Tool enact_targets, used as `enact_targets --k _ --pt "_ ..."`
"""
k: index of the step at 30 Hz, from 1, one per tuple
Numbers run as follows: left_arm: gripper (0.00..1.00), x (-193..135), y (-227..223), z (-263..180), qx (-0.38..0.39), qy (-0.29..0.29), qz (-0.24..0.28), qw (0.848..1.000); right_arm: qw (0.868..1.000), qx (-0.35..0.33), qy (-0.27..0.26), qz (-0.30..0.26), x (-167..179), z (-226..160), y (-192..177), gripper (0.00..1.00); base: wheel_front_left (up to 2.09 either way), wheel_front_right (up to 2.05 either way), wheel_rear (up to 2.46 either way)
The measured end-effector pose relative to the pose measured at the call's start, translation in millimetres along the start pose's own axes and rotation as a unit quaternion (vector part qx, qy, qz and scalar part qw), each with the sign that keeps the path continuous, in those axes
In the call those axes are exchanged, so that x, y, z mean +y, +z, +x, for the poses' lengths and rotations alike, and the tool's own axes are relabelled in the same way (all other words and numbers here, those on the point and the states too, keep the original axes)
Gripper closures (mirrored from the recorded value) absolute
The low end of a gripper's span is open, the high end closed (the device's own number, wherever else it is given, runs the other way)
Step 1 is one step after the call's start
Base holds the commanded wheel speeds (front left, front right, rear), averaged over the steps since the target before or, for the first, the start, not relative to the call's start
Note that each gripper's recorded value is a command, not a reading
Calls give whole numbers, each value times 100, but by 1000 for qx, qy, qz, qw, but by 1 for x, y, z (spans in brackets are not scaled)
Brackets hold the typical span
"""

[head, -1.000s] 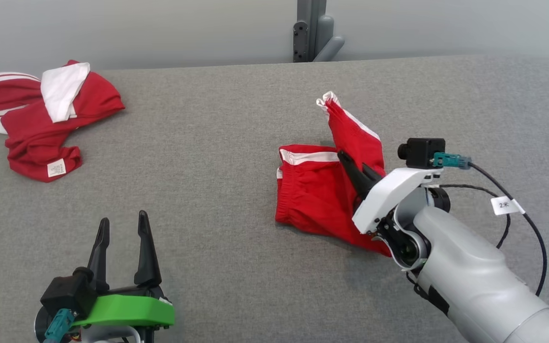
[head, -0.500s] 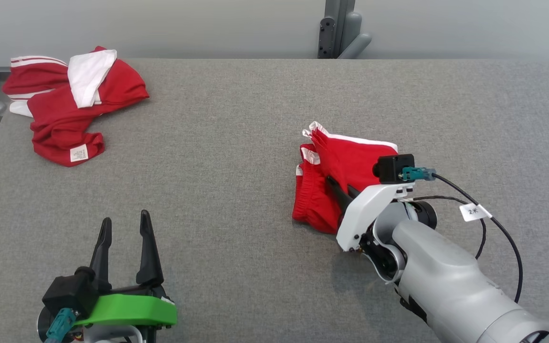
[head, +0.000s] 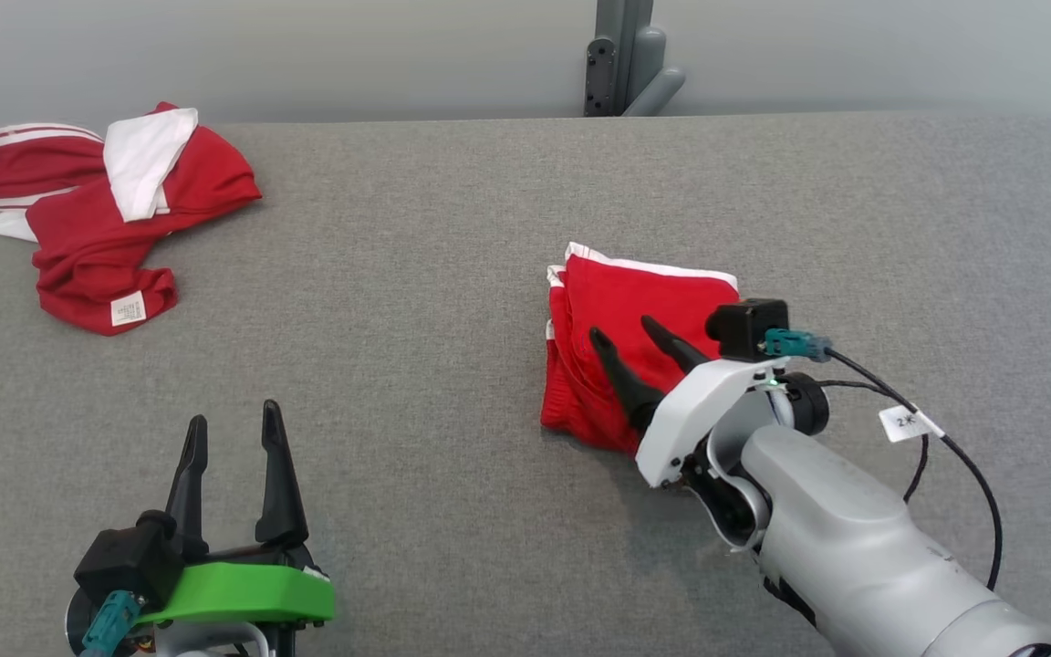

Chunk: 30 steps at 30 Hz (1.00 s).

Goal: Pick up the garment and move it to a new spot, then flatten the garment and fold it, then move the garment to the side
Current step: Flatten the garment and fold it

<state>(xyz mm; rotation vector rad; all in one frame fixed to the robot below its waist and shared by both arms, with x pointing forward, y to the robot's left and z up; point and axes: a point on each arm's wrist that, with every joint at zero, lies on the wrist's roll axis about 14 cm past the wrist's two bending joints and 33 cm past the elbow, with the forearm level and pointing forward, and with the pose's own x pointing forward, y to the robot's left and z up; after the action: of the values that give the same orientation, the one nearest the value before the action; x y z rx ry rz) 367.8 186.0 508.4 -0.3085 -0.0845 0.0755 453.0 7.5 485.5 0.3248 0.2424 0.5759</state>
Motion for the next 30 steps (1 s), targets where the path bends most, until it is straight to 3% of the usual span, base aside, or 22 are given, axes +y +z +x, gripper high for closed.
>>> enact_targets --k 5,8,12,13,16,30 --pt "0 -6 -2 3 2 -9 -2 1000 999 -46 -24 11 -21 -9 24 0 0 0 0" --pt "0 -10 -4 5 4 -15 -2 1000 995 -87 -37 -6 -36 -17 50 0 0 0 0" --pt "0 -11 -7 5 8 -18 -2 1000 993 -101 -53 -38 -48 -29 51 0 0 0 0" --pt "0 -11 -7 5 9 -18 -2 1000 992 -105 -58 -39 -51 -32 51 49 0 0 0" --pt "0 -8 -7 4 9 -14 -1 1000 992 -92 -68 -57 -57 -37 37 100 0 0 0" --pt "0 18 -2 -2 4 25 9 1000 996 0 -35 -79 -35 -19 -30 100 0 0 0"
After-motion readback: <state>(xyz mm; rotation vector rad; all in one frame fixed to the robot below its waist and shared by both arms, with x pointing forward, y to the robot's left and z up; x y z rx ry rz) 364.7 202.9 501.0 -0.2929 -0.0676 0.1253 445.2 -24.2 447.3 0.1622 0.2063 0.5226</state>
